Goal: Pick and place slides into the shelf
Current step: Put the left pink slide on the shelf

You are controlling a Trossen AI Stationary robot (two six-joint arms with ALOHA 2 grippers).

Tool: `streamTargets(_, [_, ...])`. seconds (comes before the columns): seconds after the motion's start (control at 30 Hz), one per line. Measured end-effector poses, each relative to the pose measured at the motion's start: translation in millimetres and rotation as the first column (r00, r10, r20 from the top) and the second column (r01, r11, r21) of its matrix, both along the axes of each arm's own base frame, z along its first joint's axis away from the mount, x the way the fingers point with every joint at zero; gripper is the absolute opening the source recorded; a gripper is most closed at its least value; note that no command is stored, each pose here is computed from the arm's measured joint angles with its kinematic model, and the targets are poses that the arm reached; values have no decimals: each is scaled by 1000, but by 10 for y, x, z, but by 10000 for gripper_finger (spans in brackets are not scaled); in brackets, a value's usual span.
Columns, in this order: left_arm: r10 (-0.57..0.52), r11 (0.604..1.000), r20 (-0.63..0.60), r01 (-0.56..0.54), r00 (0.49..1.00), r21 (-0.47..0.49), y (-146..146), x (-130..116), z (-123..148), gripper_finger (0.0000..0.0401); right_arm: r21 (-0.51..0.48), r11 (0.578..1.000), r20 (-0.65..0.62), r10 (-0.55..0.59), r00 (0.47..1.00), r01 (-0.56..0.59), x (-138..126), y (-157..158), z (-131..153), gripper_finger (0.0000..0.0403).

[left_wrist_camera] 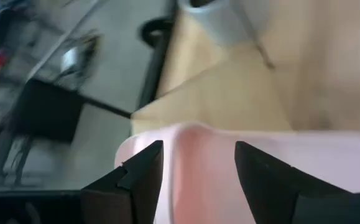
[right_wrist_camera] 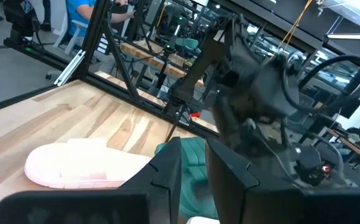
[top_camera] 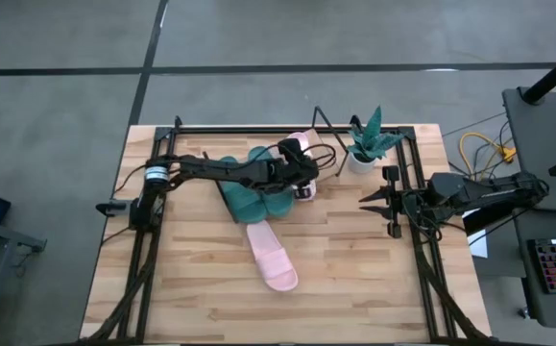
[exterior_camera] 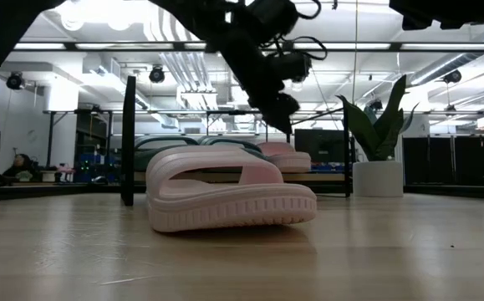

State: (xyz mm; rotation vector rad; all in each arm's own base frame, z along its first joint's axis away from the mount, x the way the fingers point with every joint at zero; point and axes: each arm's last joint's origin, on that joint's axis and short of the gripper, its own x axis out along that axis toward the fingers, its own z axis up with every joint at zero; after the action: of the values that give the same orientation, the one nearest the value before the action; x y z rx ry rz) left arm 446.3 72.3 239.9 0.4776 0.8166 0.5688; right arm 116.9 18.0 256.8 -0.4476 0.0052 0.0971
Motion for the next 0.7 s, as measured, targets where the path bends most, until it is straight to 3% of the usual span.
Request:
streamTargets(0.1, [-65,997,-132,68,989,20,-16,-82,13,171,-1,1000,-3,0,1000,0,0,0,-3,63])
streamTargets(0.23, [-44,997,-207,55,977,47,11,-133,-15,158,0,1000,-3,0,1000,0,-1,0,-3,63])
streamTargets(0.47, [30,994,-217,-6,976,110,57,-152,0,154,0,1000,-2,0,1000,0,-1,0,-2,63])
streamTargets(0.7, [-29,999,-211,37,977,31,154,-164,-16,154,-1,1000,-2,0,1000,0,-1,0,-2,63])
